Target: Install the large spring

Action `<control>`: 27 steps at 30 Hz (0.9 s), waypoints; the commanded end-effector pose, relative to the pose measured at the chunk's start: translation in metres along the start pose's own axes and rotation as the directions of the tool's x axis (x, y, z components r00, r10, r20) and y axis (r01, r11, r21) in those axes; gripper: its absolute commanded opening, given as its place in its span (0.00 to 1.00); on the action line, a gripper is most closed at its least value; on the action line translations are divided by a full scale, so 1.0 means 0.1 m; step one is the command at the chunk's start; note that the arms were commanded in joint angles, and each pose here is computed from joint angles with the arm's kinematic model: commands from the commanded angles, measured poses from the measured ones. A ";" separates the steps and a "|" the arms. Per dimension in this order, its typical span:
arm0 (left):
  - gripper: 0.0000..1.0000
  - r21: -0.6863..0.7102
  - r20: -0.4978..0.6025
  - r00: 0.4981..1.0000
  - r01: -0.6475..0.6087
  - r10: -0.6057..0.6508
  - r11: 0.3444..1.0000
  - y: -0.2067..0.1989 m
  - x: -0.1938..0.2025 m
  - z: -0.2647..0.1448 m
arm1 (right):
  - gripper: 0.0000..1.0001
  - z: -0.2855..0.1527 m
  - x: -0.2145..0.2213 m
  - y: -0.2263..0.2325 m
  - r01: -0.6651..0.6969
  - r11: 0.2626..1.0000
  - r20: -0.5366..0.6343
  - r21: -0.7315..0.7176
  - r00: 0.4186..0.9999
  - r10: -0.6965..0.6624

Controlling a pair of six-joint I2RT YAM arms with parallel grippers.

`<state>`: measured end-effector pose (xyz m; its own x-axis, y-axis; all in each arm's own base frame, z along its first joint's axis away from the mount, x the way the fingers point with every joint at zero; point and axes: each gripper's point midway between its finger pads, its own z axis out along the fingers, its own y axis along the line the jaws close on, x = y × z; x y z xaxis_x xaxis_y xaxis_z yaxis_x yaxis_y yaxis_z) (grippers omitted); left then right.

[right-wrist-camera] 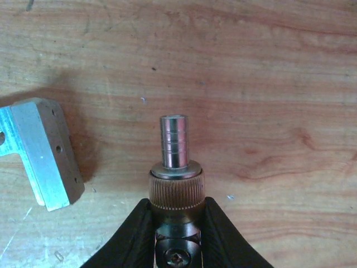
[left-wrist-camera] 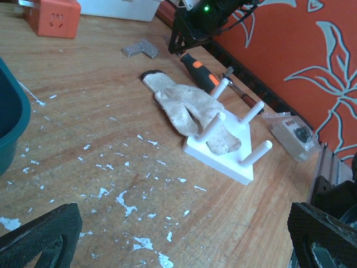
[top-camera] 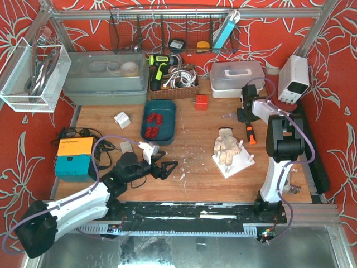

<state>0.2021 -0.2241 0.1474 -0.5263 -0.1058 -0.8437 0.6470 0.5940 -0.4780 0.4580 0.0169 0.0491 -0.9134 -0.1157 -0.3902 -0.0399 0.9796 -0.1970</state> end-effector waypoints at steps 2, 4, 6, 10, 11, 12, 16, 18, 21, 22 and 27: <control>1.00 -0.022 -0.005 1.000 -0.026 0.026 0.999 0.03 0.00 0.03 | 0.16 0.04 -0.12 -0.02 -0.021 1.000 0.008 -0.005 1.000 0.021; 1.00 -0.032 -0.005 1.000 -0.025 0.025 0.999 0.05 0.00 0.03 | 0.25 0.05 -0.12 -0.05 -0.028 1.000 0.009 0.006 1.000 0.028; 1.00 -0.049 -0.001 1.000 -0.027 0.027 0.998 0.08 -0.01 0.03 | 0.34 0.02 -0.13 -0.08 -0.038 0.999 0.013 0.021 0.999 0.038; 1.00 -0.095 0.015 0.999 -0.028 0.029 0.995 0.15 -0.03 0.00 | 0.49 -0.11 -0.18 -0.12 -0.070 0.997 0.022 0.025 0.997 0.069; 1.00 -0.112 0.023 0.999 -0.026 0.029 0.993 0.18 -0.04 -0.02 | 0.51 -0.15 -0.19 -0.11 -0.079 0.997 0.027 0.020 0.997 0.078; 1.00 -0.128 0.025 0.999 -0.026 0.030 0.991 0.21 -0.04 -0.03 | 0.53 -0.20 -0.19 -0.11 -0.090 0.996 0.035 0.013 0.995 0.090; 1.00 -0.260 0.071 0.997 0.003 0.016 0.966 0.43 -0.11 -0.12 | 0.58 -0.48 -0.13 -0.07 -0.182 0.982 0.063 -0.054 0.981 0.186; 1.00 -0.388 0.102 0.995 0.048 -0.009 0.920 0.64 -0.16 -0.20 | 0.60 -0.61 -0.05 -0.05 -0.237 0.969 0.053 -0.067 0.969 0.241; 1.00 -0.475 0.150 0.989 0.080 -0.009 0.876 0.74 -0.34 -0.29 | 0.60 -0.79 0.18 0.04 -0.284 0.953 0.006 -0.101 0.958 0.286; 1.00 -0.488 0.163 0.987 0.085 -0.005 0.869 0.74 -0.41 -0.30 | 0.60 -0.84 0.25 0.07 -0.300 0.947 -0.007 -0.115 0.953 0.302; 1.00 -0.544 0.250 0.968 0.133 0.008 0.828 0.74 -0.80 -0.35 | 0.62 -1.18 0.62 -0.02 -0.423 0.906 -0.025 -0.027 0.906 0.422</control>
<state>0.2554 -0.1598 0.1583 -0.4467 -0.2301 -0.8646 0.2808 0.8815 -0.3797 0.3999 0.0307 0.1331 -0.8478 0.1829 -0.4978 0.1978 0.9800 0.0234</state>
